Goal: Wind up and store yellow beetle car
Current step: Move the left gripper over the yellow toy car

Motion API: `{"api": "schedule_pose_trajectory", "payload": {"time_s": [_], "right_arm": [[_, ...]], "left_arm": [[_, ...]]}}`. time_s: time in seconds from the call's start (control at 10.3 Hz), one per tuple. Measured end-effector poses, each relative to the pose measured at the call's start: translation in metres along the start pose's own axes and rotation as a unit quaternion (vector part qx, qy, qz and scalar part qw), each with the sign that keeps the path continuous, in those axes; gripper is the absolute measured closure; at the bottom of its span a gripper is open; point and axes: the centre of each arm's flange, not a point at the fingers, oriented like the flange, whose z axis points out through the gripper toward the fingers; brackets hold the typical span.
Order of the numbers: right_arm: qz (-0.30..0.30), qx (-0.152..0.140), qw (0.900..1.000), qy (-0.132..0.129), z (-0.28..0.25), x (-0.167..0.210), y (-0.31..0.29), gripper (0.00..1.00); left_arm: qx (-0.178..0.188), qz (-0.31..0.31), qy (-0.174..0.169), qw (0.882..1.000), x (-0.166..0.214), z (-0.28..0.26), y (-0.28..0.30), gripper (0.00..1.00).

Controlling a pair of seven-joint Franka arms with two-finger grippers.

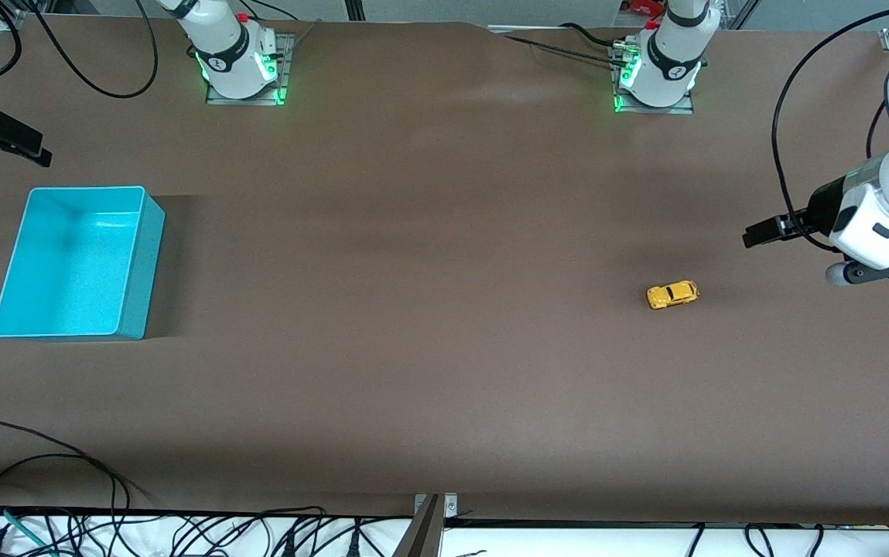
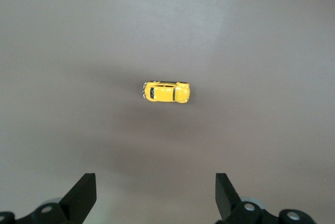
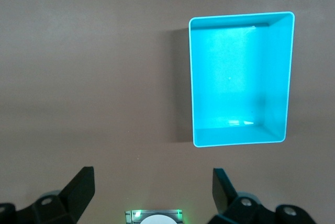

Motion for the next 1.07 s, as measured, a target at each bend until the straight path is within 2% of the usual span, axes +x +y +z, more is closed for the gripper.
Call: {"api": "schedule_pose_trajectory", "payload": {"time_s": [0.19,0.39,0.49,0.78,1.07], "right_arm": [[0.000,0.000,1.000,0.000,0.000,0.000,0.000,0.00],[0.000,0.000,1.000,0.000,0.000,0.000,0.000,0.00],[0.000,0.000,1.000,0.000,0.000,0.000,0.000,0.00],[0.000,0.000,1.000,0.000,0.000,0.000,-0.001,0.00],[0.000,0.000,1.000,0.000,0.000,0.000,-0.001,0.00]], "left_arm": [[0.001,-0.091,-0.003,0.996,0.006,0.015,-0.001,0.00],[0.002,-0.124,-0.004,0.992,0.007,0.032,0.001,0.00],[0.001,-0.108,-0.003,0.994,0.006,0.032,0.003,0.00],[0.000,0.013,0.003,1.000,-0.001,0.020,0.004,0.00],[0.000,0.049,0.003,0.999,-0.005,0.017,0.005,0.00]]}}
